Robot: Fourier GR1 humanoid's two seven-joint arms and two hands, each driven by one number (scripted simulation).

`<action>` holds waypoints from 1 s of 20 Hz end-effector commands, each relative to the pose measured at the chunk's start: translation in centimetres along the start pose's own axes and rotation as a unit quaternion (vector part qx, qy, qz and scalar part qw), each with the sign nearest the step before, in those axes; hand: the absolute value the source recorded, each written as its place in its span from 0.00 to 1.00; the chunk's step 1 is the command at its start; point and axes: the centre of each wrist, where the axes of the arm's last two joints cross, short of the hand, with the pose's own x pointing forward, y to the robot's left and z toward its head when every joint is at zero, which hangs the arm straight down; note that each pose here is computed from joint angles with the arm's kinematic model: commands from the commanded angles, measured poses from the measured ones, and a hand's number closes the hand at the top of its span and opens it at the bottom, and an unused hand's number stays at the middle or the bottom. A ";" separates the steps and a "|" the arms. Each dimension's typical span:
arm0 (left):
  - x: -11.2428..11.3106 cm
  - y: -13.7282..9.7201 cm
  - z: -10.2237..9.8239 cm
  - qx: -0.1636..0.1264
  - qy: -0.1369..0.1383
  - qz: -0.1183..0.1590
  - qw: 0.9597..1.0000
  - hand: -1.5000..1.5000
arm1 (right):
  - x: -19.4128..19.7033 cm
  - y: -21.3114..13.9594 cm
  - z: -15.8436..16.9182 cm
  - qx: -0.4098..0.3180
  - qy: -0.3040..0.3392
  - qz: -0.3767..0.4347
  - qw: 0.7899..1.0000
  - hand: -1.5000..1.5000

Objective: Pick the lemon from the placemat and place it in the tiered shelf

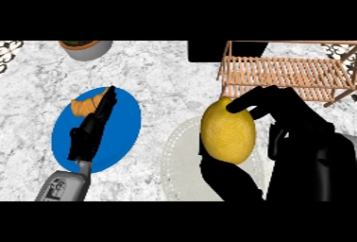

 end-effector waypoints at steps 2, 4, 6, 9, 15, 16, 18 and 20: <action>0.7 0.4 -0.6 0.000 -0.010 0.000 1.000 0.50 | 1.5 -2.3 -3.4 -0.026 0.074 0.059 0.995 1.00; 0.6 0.0 -0.6 -0.001 0.002 0.003 1.000 0.50 | 1.7 -2.7 -3.8 -0.041 0.082 0.038 0.995 1.00; 0.2 1.0 -1.7 -0.004 0.000 -0.001 1.000 0.50 | 2.1 -1.7 -5.7 -0.045 0.087 0.053 0.994 1.00; 0.8 1.7 -0.3 -0.002 -0.006 -0.003 1.000 0.50 | 1.4 -4.0 -8.2 -0.065 0.085 0.060 0.992 1.00; 0.5 -0.6 -0.1 -0.011 -0.004 -0.005 1.000 0.50 | 2.7 -5.3 -11.6 -0.096 0.084 0.074 0.989 1.00; -0.3 1.1 -0.6 -0.004 -0.006 0.000 1.000 0.50 | 1.9 -4.4 -10.5 -0.098 0.081 0.090 0.988 1.00; 0.0 -0.1 0.4 -0.004 0.002 0.005 1.000 0.50 | 0.9 -6.7 -13.3 -0.098 0.078 0.080 0.989 1.00; 1.6 0.3 0.0 0.003 -0.006 0.006 1.000 0.50 | -0.1 -5.7 -14.3 -0.105 0.063 0.101 0.987 1.00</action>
